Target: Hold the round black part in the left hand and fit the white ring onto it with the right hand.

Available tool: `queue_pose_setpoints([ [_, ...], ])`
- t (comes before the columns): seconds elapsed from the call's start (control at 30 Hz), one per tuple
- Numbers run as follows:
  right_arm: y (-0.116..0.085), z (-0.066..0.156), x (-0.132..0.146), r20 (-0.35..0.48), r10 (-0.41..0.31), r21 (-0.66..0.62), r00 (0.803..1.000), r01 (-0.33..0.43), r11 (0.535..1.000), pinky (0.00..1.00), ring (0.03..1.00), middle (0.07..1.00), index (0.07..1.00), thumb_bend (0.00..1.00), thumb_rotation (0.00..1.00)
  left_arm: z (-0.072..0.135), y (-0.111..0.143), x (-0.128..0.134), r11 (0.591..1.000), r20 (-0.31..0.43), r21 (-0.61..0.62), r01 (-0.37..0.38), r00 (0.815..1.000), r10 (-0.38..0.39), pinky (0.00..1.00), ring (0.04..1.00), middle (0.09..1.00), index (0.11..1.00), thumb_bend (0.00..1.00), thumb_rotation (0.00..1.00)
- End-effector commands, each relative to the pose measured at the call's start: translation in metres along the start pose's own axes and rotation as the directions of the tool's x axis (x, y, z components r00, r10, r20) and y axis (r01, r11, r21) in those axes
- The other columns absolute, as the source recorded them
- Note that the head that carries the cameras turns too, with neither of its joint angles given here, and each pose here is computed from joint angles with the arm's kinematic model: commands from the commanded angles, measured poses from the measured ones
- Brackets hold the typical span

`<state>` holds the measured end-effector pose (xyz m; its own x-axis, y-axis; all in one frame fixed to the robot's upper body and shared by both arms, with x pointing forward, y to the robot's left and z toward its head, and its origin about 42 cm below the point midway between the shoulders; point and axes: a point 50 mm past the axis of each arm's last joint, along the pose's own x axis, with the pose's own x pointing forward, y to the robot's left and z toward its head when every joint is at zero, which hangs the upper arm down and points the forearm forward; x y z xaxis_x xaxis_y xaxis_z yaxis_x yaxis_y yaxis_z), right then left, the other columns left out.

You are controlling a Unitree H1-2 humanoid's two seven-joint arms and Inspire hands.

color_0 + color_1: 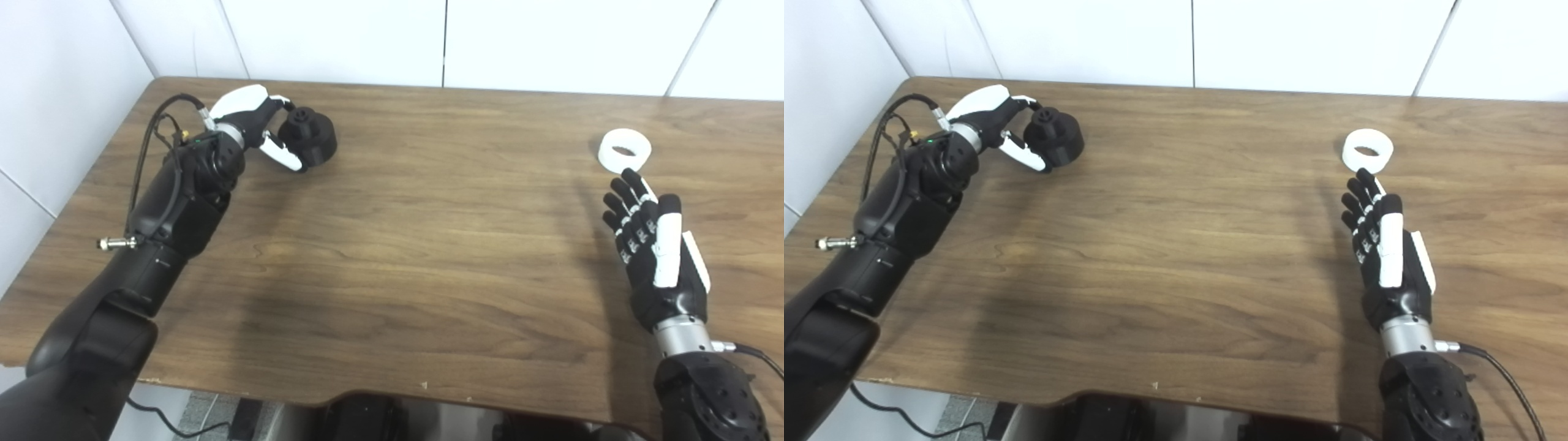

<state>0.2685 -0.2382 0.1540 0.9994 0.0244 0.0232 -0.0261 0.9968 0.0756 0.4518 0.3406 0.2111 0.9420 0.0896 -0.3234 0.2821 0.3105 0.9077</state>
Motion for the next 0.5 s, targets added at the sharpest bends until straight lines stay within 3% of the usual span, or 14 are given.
queue_pose_setpoints([
  [0.0, 0.0002, 0.0066, -0.0014, 0.060, -0.001, 0.002, 0.998, 0.000, 1.000, 0.92, 0.943, 0.936, 0.932, 0.70, 1.00, 0.0104, 0.0347, 0.0021, 0.995, 0.029, -0.051, -0.087, 0.996, 0.089, 0.96, 1.000, 0.946, 0.832, 0.94, 0.23],
  [0.3, -0.0025, 0.0066, -0.0005, 0.064, 0.009, -0.006, 0.998, -0.008, 1.000, 0.92, 0.945, 0.939, 0.939, 0.68, 1.00, 0.0142, 0.0306, 0.0029, 0.993, 0.016, -0.091, -0.079, 0.997, 0.081, 1.00, 1.000, 0.959, 0.823, 0.90, 0.22],
  [0.47, -0.0040, 0.0070, 0.0007, 0.069, 0.010, -0.008, 0.998, -0.009, 1.000, 0.93, 0.942, 0.940, 0.937, 0.67, 1.00, 0.0161, 0.0284, 0.0038, 0.995, 0.027, -0.053, -0.087, 0.996, 0.089, 0.95, 1.000, 0.941, 0.810, 0.90, 0.26],
])
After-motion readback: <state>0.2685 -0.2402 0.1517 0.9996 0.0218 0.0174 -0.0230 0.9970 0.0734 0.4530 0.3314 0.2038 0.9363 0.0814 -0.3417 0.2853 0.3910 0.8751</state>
